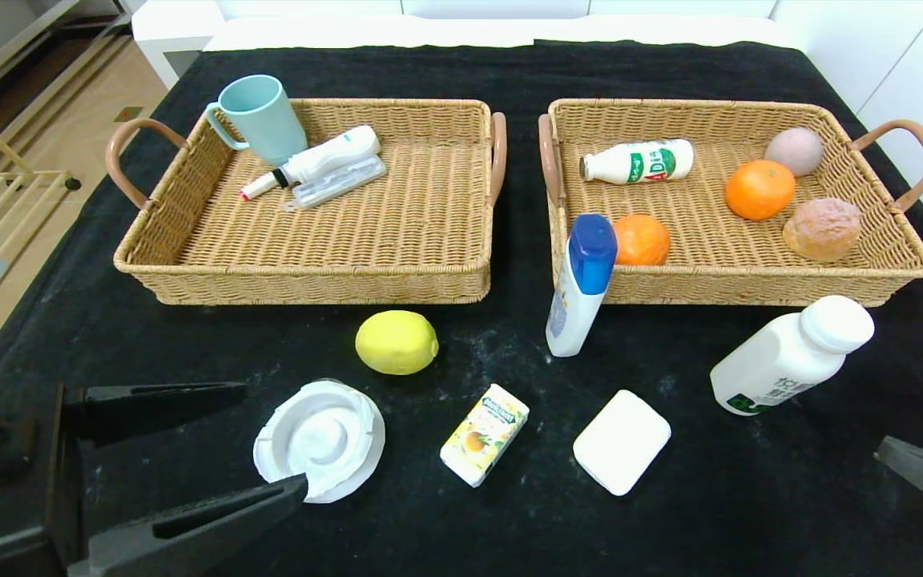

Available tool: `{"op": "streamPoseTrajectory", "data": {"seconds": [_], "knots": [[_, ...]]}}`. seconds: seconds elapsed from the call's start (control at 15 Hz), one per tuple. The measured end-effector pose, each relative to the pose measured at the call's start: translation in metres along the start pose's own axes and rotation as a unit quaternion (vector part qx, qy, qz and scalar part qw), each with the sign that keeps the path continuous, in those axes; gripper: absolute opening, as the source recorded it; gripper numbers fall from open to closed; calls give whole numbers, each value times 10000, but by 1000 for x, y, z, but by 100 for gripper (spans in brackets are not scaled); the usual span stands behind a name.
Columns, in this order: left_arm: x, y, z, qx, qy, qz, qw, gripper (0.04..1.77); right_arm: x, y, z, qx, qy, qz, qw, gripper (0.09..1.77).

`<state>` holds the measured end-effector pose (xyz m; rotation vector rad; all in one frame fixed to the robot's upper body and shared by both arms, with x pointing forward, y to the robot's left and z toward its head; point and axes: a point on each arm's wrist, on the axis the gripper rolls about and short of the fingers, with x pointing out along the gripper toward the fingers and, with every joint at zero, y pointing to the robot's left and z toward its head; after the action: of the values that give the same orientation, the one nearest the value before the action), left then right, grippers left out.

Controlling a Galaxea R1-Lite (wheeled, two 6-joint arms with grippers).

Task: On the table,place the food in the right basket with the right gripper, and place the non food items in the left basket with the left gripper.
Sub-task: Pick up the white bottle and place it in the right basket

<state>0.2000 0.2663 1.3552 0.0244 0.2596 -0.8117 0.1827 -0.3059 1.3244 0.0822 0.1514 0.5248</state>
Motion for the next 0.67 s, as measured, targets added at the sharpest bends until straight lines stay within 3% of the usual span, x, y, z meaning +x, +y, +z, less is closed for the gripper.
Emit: {"op": "streamPoseTrajectory", "data": {"seconds": [0.33,0.67], "knots": [[-5,-2,0,32,-71,-3,10000,172,4,-2,-1,14,37,-522,9986,171],[-5,-2,0,46,-68,-14,10000,172,33,-2,4,-100,66,-878,9961,171]]}}
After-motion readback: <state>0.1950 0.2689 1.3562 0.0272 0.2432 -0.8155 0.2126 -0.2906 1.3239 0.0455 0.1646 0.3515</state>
